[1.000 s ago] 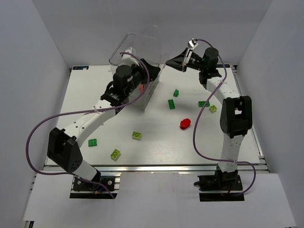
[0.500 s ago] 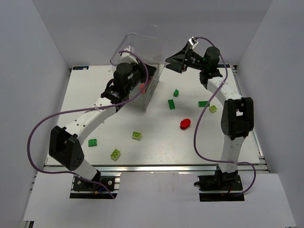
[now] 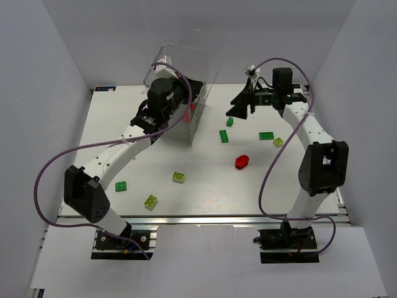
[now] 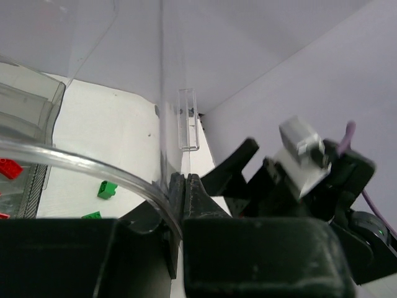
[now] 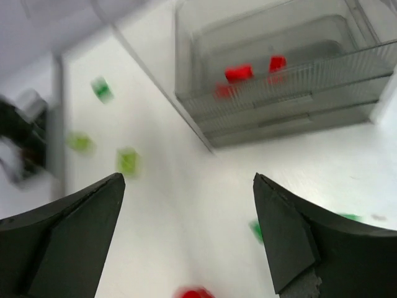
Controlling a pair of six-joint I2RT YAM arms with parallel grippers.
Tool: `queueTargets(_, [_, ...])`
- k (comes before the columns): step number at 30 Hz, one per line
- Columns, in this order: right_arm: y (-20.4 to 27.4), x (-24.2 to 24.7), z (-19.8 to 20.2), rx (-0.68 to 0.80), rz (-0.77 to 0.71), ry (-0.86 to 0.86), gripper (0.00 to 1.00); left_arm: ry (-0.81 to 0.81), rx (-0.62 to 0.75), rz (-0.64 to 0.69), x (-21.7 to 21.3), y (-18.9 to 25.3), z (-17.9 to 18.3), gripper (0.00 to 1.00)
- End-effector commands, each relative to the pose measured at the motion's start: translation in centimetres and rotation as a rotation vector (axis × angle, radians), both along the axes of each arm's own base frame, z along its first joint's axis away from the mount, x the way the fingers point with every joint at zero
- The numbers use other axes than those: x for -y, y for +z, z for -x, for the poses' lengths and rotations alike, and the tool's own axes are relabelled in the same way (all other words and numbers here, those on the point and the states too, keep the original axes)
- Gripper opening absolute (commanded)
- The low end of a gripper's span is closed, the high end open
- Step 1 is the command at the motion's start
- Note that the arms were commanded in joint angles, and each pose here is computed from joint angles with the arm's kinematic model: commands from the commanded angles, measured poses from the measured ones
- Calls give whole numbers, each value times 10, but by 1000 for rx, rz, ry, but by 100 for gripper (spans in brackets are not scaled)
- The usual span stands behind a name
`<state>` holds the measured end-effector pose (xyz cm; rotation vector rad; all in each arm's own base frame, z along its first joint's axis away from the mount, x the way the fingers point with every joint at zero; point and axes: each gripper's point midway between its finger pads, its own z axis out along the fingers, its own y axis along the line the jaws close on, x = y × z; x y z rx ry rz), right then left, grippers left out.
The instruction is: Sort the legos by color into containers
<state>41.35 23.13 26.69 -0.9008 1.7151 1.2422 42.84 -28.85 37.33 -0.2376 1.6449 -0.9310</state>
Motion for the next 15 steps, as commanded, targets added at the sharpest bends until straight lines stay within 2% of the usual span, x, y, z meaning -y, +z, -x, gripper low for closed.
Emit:
queueTargets(1, [-40, 23, 36, 350, 269, 206, 89, 86, 253, 132, -32, 118, 19, 13])
queueTargets(3, [-64, 35, 56, 427, 343, 320, 89, 86, 249, 140, -33, 124, 21, 13])
queueTargets(4, [-81, 46, 79, 528, 395, 464, 89, 83, 244, 138, -33, 124, 22, 13])
queueTargets(6, [-107, 59, 109, 596, 429, 631, 89, 81, 239, 149, -34, 129, 24, 13])
queueTargets(7, [-118, 66, 115, 677, 460, 708, 89, 78, 239, 154, -34, 131, 26, 13])
queueTargets(10, [-137, 74, 134, 752, 482, 815, 89, 73, 223, 163, -36, 132, 30, 13])
queueTargets(15, [-155, 75, 136, 748, 515, 904, 89, 89, 213, 177, -43, 132, 36, 13])
